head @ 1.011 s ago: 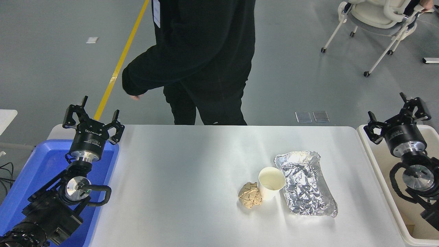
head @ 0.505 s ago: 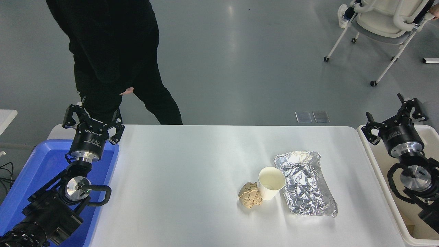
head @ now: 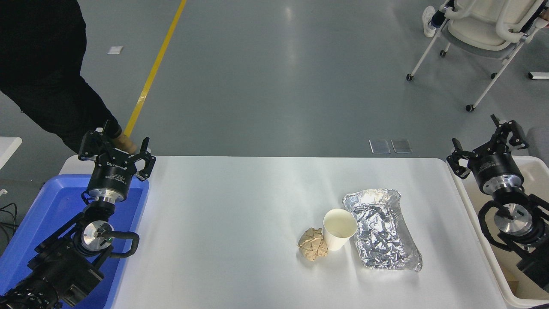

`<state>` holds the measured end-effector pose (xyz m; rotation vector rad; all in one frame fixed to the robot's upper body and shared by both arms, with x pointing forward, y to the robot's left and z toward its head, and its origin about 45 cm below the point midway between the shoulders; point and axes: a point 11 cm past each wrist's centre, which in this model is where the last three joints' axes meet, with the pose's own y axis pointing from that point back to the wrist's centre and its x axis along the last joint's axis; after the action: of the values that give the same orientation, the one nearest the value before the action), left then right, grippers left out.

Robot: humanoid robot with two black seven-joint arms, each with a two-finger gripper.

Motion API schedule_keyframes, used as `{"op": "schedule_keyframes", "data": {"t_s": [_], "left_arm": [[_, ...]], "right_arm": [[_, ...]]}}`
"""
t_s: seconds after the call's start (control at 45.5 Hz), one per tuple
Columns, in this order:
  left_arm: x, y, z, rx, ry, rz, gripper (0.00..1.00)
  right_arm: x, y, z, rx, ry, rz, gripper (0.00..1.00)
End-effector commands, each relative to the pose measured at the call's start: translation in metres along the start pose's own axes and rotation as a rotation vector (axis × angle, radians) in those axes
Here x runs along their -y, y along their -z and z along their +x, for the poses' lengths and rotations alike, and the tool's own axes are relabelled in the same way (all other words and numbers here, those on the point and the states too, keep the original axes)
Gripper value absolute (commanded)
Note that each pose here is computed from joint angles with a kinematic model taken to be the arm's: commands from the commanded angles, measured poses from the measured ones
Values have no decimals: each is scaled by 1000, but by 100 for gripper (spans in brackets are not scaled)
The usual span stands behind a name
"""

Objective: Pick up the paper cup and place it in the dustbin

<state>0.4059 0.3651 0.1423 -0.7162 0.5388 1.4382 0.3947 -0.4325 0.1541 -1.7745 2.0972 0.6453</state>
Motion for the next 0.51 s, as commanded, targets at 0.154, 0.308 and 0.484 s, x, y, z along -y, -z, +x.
{"op": "schedule_keyframes", "data": {"t_s": [0.154, 0.308, 0.484], "left_arm": [[0, 0, 0, 1, 1, 0, 98], [0, 0, 0, 1, 0, 1, 98], [0, 0, 0, 0, 0, 0, 98]], "right_arm": [[0, 1, 0, -5, 0, 0, 100], [4, 8, -3, -53, 17, -10, 100], [10, 19, -11, -186, 52, -51, 100]]}}
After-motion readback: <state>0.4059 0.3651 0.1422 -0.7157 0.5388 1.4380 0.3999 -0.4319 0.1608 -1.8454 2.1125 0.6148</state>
